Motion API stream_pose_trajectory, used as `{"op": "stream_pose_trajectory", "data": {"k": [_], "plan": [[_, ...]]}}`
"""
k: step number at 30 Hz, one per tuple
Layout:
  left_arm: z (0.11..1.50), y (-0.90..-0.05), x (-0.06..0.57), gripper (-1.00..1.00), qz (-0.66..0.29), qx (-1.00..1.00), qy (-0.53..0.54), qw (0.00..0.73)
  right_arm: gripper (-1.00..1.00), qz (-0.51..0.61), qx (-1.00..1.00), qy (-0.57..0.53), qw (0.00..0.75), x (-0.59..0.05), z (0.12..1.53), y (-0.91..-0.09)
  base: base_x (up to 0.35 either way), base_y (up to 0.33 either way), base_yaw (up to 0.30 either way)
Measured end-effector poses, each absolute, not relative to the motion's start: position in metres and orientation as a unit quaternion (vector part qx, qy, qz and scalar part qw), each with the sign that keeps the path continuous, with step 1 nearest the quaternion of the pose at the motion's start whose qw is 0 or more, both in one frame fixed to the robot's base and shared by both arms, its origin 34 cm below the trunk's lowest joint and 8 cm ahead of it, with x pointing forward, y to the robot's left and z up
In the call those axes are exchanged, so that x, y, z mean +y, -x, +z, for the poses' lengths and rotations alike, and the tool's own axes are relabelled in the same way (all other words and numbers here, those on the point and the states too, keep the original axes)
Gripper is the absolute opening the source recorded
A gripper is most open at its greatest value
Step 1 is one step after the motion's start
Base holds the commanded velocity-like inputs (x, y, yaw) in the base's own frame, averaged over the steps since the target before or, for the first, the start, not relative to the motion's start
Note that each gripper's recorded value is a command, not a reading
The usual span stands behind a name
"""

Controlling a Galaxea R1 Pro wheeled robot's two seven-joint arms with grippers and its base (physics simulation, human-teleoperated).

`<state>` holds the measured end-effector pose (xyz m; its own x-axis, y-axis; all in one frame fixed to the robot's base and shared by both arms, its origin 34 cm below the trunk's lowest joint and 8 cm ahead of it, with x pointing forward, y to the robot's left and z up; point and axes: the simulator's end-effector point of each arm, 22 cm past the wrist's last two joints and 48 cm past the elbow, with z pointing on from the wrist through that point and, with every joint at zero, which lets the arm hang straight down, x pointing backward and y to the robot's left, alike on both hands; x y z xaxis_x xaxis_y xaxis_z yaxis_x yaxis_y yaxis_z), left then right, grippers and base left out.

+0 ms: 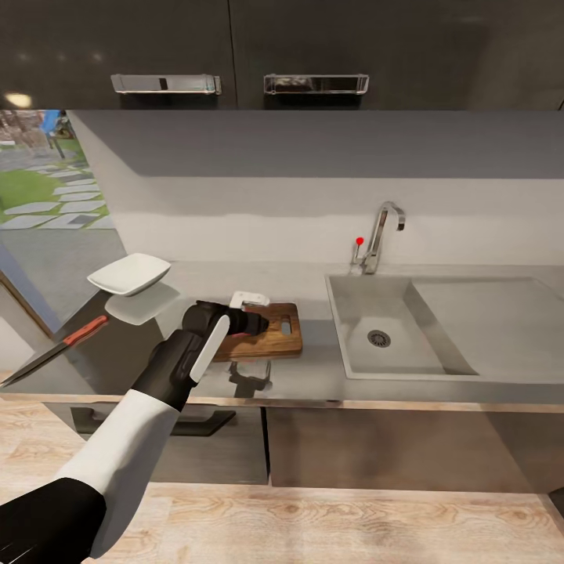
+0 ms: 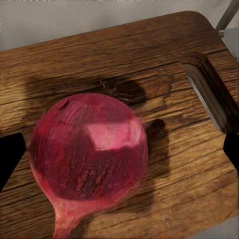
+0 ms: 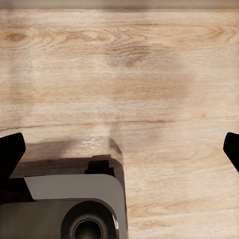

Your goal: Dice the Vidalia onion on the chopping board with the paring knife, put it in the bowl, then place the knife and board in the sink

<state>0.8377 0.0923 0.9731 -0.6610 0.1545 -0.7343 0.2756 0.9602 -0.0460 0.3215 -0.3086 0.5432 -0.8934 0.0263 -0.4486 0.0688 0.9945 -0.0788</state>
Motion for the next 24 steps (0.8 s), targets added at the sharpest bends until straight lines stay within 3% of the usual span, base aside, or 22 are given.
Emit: {"op": "stream_pose_trajectory", "data": {"k": [15,24], "plan": [[0.984,-0.841,0.095,1.0,-0.077,0.903,-0.117,0.406,1.0,-0.046,0.972,-0.025,0.23,-0.308,0.543,-0.321,0.0,0.0,0.0],[1.073,-0.843,0.088,1.0,-0.092,0.855,-0.126,0.494,1.0,-0.046,0.972,-0.025,0.23,-0.308,0.543,-0.321,0.0,0.0,0.0]]}}
